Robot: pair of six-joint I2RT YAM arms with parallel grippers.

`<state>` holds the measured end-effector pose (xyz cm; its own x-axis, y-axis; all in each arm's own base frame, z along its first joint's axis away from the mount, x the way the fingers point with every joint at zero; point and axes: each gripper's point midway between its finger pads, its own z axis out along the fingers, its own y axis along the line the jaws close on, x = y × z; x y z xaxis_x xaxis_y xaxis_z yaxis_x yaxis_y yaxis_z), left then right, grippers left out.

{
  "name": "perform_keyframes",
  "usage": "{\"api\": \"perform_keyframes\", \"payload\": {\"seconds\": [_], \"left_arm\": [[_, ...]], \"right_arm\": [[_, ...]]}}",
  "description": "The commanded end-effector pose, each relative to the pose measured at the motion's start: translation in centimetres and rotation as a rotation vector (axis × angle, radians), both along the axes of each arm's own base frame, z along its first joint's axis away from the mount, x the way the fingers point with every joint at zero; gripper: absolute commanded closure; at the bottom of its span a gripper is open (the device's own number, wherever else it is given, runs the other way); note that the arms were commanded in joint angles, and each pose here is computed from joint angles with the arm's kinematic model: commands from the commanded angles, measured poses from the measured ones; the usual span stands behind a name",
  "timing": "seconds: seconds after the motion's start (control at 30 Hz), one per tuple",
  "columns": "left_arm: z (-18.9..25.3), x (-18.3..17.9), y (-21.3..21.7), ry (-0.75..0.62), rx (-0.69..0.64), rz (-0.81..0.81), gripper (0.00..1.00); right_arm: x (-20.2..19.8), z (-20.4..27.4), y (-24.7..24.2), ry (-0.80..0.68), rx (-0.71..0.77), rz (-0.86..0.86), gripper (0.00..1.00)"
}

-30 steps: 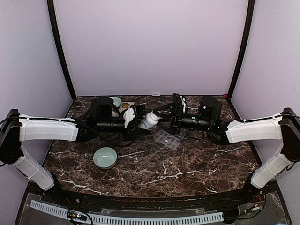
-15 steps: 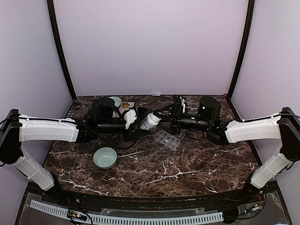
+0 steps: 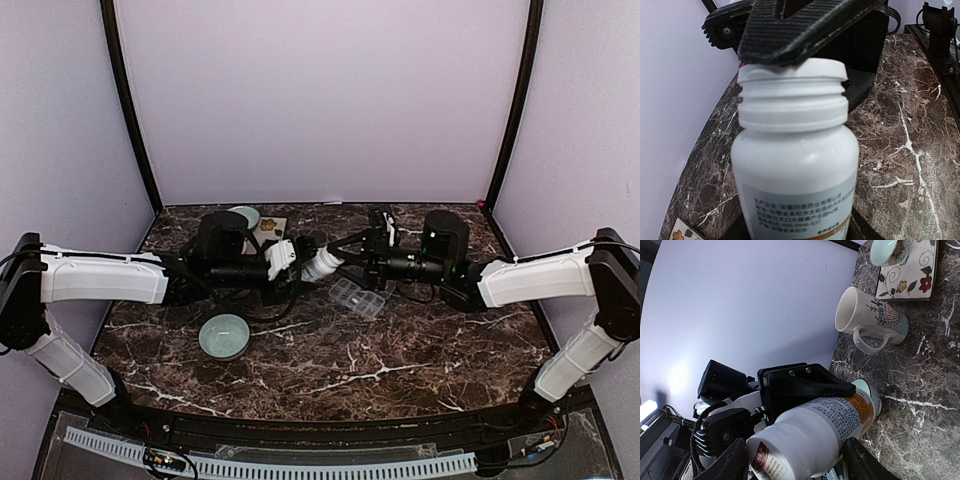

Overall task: Sort the pills into containers
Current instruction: Hold the lid of the pill bottle.

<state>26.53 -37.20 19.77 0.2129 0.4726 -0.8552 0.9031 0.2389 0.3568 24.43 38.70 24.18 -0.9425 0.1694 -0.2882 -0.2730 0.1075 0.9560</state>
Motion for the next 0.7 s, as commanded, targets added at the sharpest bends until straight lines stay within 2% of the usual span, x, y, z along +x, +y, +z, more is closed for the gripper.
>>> {"api": "perform_keyframes", "payload": {"seconds": [0.0, 0.13, 0.43, 0.53, 0.67], "left_arm": [[4.6, -0.6, -1.3, -0.083, -0.111, -0.043, 0.81], [5.0, -0.6, -1.5, -0.081, -0.119, -0.049, 0.82], [5.3, -0.6, -1.8, -0.077, -0.124, -0.058, 0.83], [5.1, -0.4, -1.8, -0.073, -0.113, -0.056, 0.83], [4.3, -0.5, -1.7, -0.056, -0.093, -0.058, 0.83]], "right_arm": [[-1.5, -1.8, 0.6, 0.035, -0.010, 0.068, 0.39], [-2.1, -2.1, 1.1, 0.047, 0.005, 0.093, 0.44], [-2.7, -3.0, 2.0, 0.057, -0.008, 0.125, 0.47], [-2.8, -2.3, 2.2, 0.035, -0.003, 0.131, 0.45], [-2.8, 0.1, 2.1, -0.031, 0.040, 0.130, 0.37]]}}
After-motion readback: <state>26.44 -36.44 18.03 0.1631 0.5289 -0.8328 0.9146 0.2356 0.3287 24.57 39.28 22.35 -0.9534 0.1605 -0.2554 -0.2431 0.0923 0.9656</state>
